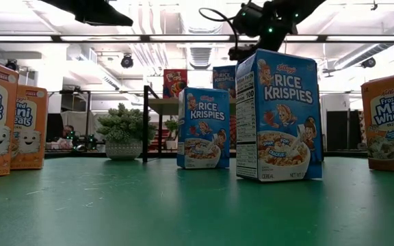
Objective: Stack cereal on shelf
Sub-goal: Put the top right blue cereal box on the shelf
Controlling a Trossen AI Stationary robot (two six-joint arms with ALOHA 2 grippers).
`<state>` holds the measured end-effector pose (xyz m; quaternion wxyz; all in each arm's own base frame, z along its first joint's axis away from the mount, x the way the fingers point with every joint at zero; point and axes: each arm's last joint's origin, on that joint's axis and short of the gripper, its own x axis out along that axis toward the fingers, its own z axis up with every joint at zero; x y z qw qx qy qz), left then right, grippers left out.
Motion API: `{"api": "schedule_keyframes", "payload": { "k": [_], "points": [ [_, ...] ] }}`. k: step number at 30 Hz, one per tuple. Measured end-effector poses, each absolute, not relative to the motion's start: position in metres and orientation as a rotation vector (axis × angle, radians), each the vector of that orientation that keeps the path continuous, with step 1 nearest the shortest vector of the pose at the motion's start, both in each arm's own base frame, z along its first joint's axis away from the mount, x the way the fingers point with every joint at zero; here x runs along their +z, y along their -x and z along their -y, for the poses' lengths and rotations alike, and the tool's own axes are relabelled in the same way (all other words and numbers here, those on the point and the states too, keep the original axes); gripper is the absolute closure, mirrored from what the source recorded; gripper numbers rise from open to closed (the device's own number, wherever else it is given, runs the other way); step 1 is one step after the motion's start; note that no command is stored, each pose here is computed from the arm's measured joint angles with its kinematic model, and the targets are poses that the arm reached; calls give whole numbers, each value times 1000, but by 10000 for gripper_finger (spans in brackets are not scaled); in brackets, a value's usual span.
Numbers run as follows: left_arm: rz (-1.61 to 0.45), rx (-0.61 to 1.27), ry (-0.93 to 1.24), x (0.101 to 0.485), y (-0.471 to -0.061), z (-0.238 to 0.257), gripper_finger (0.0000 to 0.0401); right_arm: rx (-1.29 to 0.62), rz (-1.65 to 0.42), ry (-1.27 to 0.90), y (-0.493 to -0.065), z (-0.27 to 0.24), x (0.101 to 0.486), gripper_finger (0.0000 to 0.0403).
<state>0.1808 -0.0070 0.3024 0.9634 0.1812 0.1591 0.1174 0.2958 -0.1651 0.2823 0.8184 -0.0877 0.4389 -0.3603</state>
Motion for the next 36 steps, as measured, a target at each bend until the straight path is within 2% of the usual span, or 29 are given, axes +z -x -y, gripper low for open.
{"api": "schedule_keyframes", "payload": {
  "k": [8, 15, 22, 36],
  "points": [
    [-321, 240, -355, 302, -181, 7, 386, -714, -994, 96, -285, 142, 287, 390],
    [-319, 241, -342, 302, -181, 7, 386, -569, -799, 121, -300, 132, 276, 390],
    [-319, 242, -340, 302, -181, 7, 386, -632, -616, 183, -301, 146, 264, 390],
    [-320, 241, -347, 302, -181, 7, 386, -691, -569, 162, -292, 163, 254, 390]
  ]
}}
